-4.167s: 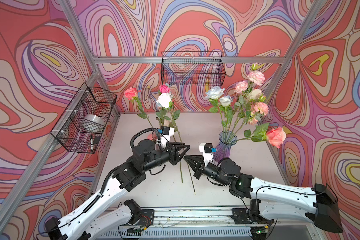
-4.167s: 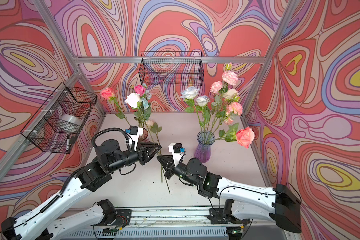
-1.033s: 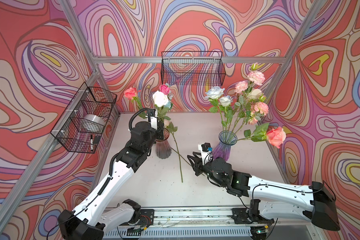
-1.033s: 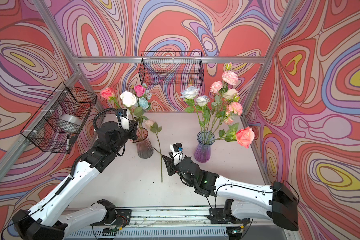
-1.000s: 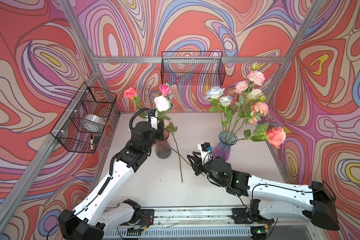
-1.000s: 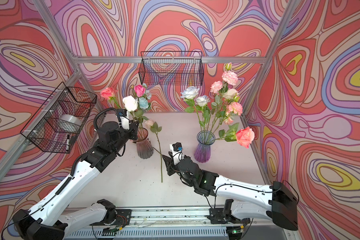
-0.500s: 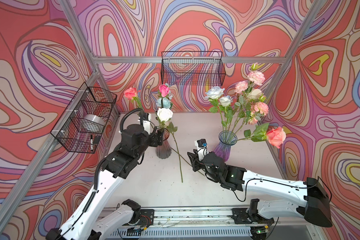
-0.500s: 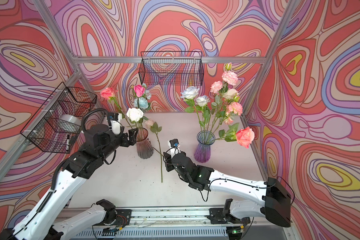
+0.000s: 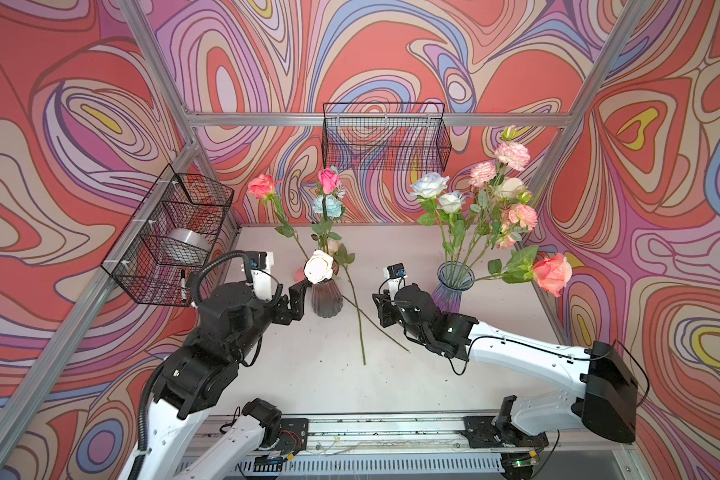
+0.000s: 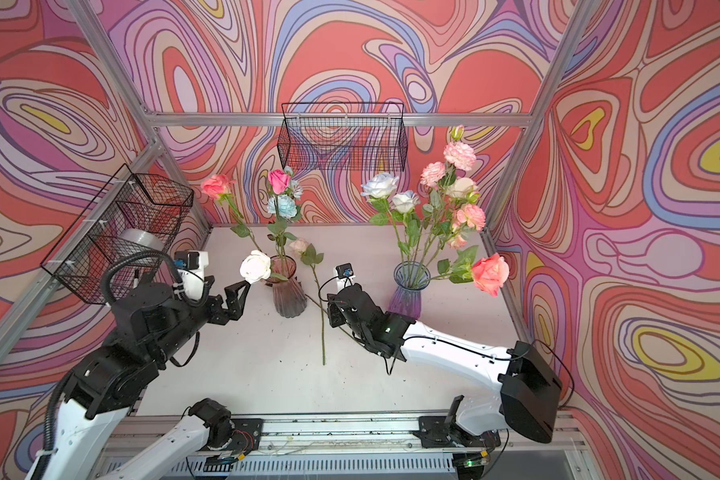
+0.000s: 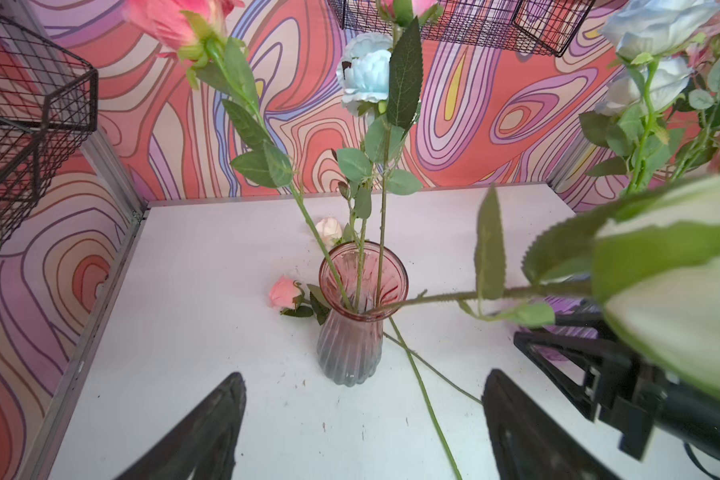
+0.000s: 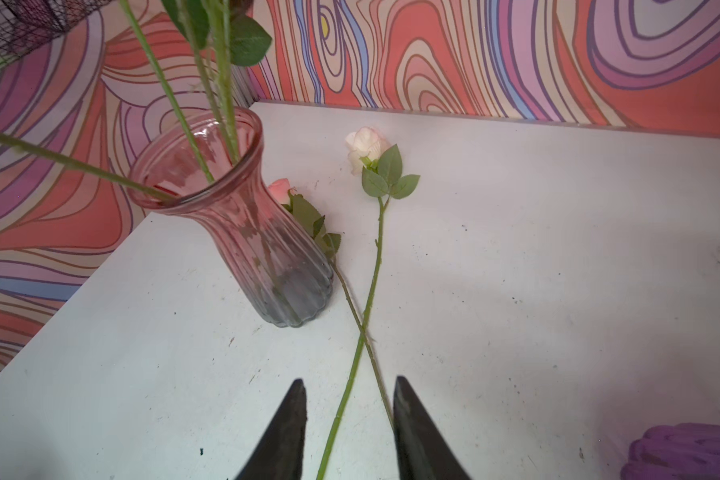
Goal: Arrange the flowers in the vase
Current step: 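Open the left gripper and retract it while the right gripper lowers to the stems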
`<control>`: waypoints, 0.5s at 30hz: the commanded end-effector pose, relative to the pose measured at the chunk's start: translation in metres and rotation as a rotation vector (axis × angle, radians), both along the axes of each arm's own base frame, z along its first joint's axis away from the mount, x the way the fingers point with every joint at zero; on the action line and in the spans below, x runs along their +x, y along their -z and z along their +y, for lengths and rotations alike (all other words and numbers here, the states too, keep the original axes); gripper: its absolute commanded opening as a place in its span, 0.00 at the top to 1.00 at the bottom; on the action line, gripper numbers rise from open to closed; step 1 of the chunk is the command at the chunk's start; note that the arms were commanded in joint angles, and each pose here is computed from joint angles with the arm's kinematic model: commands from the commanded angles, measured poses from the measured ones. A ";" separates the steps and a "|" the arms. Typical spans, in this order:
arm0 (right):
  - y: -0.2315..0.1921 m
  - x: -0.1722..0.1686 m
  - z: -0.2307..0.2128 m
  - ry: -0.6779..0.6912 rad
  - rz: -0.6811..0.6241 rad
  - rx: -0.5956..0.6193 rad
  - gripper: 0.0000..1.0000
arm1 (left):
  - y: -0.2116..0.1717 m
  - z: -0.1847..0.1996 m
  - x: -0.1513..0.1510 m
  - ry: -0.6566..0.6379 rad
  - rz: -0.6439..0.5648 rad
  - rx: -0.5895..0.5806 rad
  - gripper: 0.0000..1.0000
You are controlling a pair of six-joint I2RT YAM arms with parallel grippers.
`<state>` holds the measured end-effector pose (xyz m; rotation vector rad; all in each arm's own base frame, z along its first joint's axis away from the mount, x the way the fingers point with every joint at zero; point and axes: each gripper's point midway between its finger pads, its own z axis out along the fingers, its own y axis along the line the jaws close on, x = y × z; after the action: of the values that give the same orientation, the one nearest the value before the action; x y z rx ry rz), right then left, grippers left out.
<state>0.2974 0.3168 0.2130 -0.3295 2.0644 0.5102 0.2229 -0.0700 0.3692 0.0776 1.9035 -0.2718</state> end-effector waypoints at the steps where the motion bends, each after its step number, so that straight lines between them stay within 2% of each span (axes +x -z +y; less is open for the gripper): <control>1: 0.014 0.003 0.008 -0.030 0.089 -0.005 0.66 | 0.004 0.019 -0.015 -0.070 0.018 -0.003 0.11; 5: 0.043 0.017 0.022 -0.046 0.180 -0.069 0.69 | 0.012 0.051 -0.033 -0.215 0.038 -0.021 0.12; 7: 0.061 0.023 0.032 -0.055 0.220 -0.093 0.70 | 0.028 0.064 -0.046 -0.272 0.045 -0.062 0.12; 10: 0.080 0.030 0.046 -0.083 0.254 -0.137 0.71 | 0.056 0.073 -0.064 -0.306 0.065 -0.134 0.13; 15: 0.134 0.040 0.068 -0.198 0.294 -0.291 0.70 | 0.087 0.078 -0.085 -0.308 0.063 -0.229 0.13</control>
<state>0.3389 0.3791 0.1014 -0.5236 2.3711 0.4341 0.1489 0.0000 0.3023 -0.2830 1.8842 -0.2583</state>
